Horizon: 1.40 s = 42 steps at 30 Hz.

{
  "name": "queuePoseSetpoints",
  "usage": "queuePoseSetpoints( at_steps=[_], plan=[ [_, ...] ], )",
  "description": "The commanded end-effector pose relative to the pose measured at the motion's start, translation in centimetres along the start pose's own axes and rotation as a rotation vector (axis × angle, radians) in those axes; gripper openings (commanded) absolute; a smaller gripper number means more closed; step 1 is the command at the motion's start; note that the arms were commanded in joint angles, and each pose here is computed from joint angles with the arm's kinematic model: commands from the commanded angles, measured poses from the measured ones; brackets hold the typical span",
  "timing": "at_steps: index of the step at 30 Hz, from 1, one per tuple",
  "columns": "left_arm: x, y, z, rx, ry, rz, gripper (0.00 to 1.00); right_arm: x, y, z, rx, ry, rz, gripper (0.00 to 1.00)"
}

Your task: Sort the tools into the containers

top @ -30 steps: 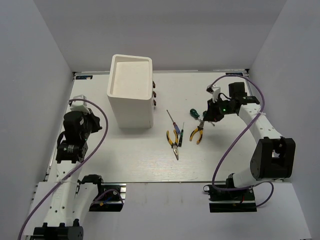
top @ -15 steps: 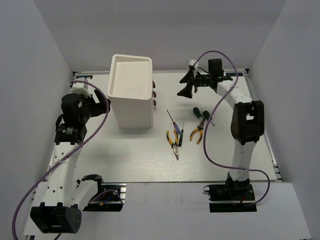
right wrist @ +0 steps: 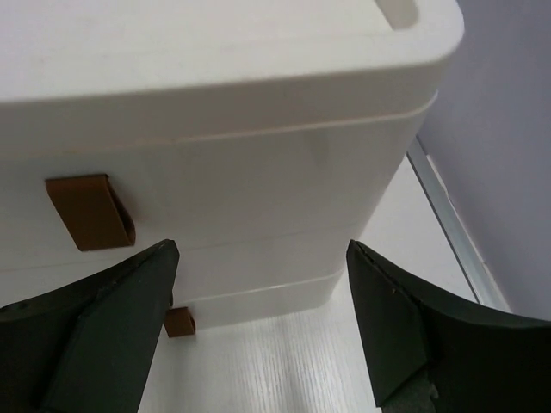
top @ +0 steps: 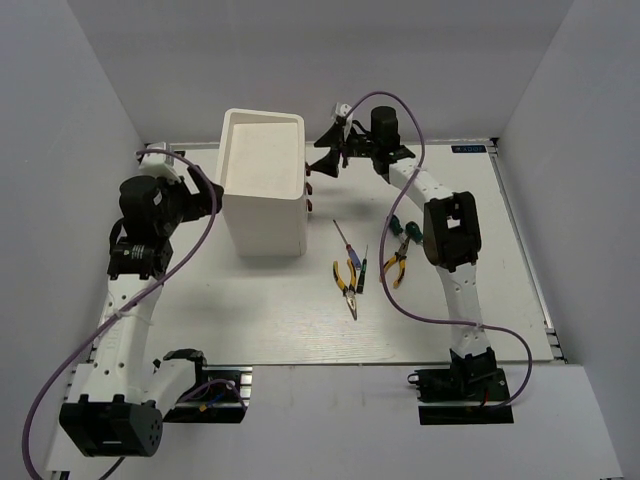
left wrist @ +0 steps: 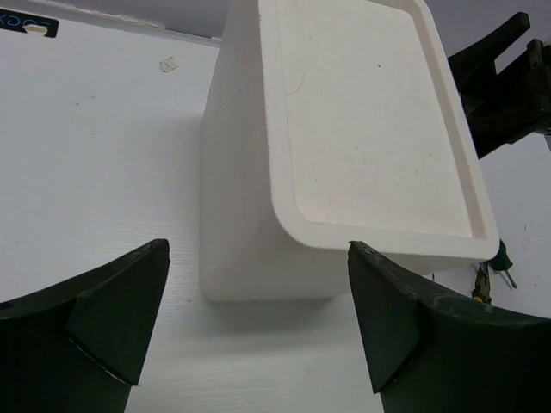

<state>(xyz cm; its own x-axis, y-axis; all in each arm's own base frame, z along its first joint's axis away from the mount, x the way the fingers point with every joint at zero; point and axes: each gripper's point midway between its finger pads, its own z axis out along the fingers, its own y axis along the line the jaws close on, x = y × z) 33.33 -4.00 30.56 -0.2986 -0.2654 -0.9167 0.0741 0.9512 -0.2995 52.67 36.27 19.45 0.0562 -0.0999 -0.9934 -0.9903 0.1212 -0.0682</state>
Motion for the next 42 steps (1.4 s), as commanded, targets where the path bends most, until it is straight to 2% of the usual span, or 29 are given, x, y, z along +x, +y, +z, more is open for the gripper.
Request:
queuePoseSetpoints(
  at_steps=[1, 7, 12, 23, 42],
  plan=[
    [-2.0, -1.3, 0.7, 0.058, -0.047, -0.012, 0.94, -2.9, 0.3, 0.2, -0.03, -0.076, -0.059, 0.83],
    [-2.5, -1.7, 2.1, 0.082, -0.058, -0.035, 0.94, -3.6, 3.2, -0.4, -0.156, -0.1, -0.062, 0.76],
    [-2.6, -1.6, 3.8, 0.088, -0.047, -0.037, 0.94, -3.0, 3.2, -1.3, -0.169, -0.098, -0.059, 0.71],
    [-4.2, -2.3, 6.5, 0.14, -0.066, -0.028, 0.94, -4.7, 4.5, -2.1, -0.254, -0.124, -0.068, 0.7],
    [-2.0, -2.3, 7.9, 0.153, -0.012, -0.053, 0.91, -6.5, 7.0, 0.2, -0.294, -0.142, -0.059, 0.7]
  ],
)
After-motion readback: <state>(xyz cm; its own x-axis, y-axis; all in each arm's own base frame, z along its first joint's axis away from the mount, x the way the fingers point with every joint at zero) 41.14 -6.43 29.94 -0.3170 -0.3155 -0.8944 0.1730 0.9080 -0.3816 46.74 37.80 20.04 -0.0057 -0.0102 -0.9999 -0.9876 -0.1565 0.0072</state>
